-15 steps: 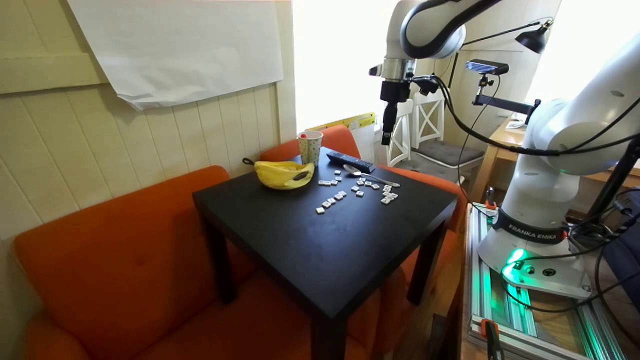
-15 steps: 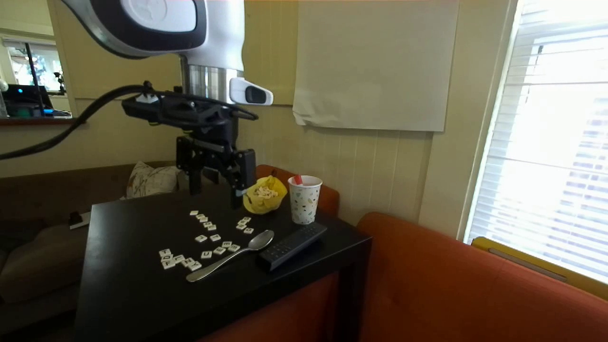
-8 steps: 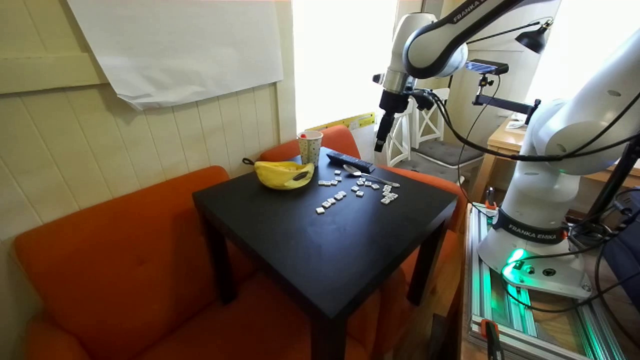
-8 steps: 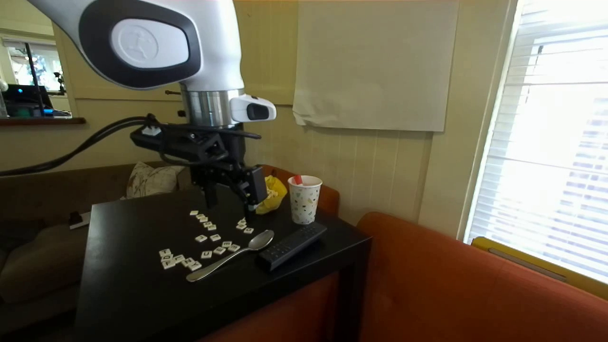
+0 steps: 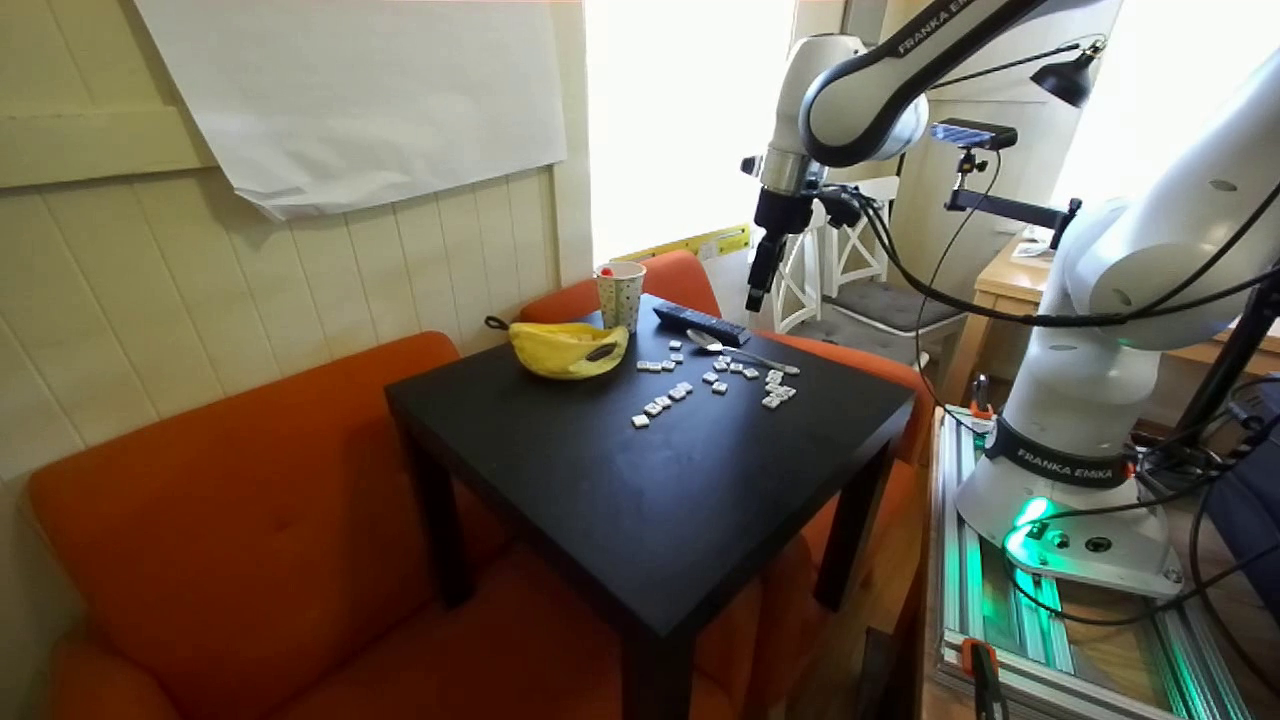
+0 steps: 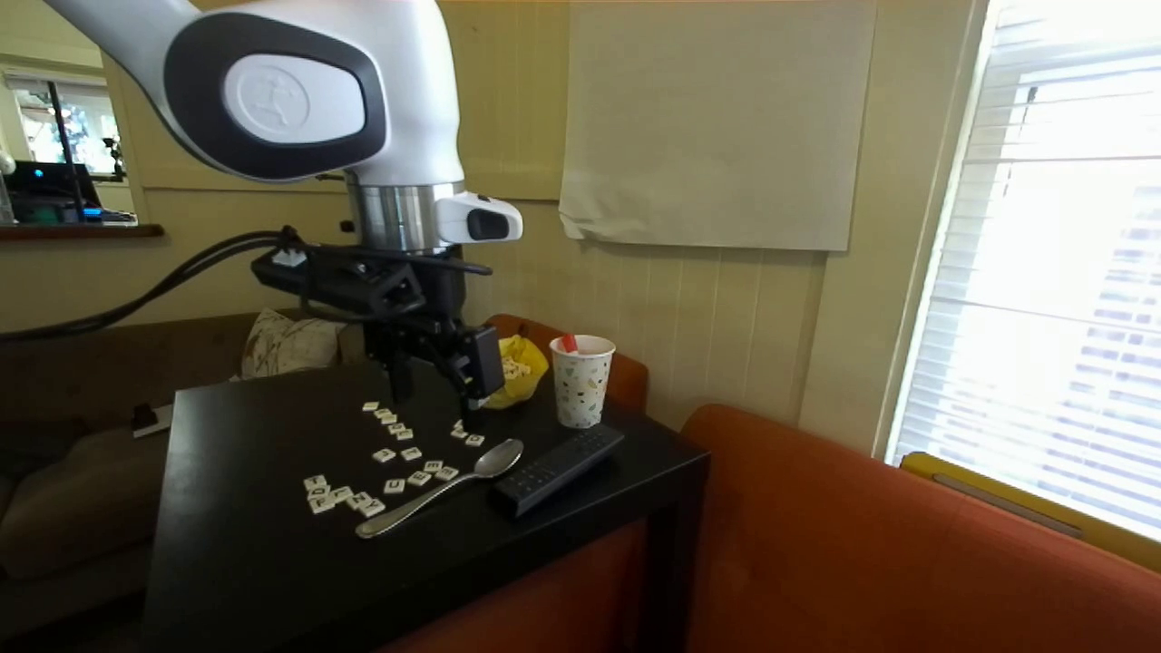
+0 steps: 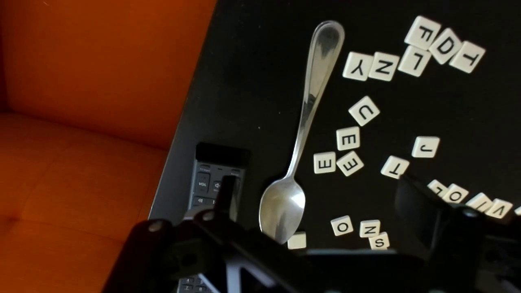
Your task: Put the spoon in the cup
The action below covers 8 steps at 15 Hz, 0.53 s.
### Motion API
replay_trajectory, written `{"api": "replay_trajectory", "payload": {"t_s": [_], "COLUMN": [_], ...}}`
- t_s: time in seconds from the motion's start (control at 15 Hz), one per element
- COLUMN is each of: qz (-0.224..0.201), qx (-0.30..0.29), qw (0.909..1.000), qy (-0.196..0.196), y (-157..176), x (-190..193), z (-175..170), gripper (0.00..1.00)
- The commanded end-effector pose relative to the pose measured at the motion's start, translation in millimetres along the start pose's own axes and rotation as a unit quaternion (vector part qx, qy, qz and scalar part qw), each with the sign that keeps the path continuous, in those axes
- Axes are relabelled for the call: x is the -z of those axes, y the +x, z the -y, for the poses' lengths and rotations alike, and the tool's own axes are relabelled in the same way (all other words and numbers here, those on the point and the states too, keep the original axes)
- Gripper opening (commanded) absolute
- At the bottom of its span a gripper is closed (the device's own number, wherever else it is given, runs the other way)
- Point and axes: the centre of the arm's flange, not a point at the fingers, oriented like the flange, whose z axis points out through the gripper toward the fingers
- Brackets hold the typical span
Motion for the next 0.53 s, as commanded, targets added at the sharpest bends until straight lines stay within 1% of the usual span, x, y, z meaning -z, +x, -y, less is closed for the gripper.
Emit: {"api": "replay_trajectory", "payload": {"t_s": [0.0, 0.27, 0.47], "qz": [-0.017, -0.012, 0.003], "qx": [-0.005, -0.023, -0.030], "qw": [0.9997, 0.9994, 0.9991], "qy": [-0.015, -0.024, -0.031], "y": [3.4, 4.6, 3.0], "x": [-12.7, -23.5, -30.6], "z": [9.9, 10.7, 10.5], "gripper": [1.00, 1.00, 1.00]}}
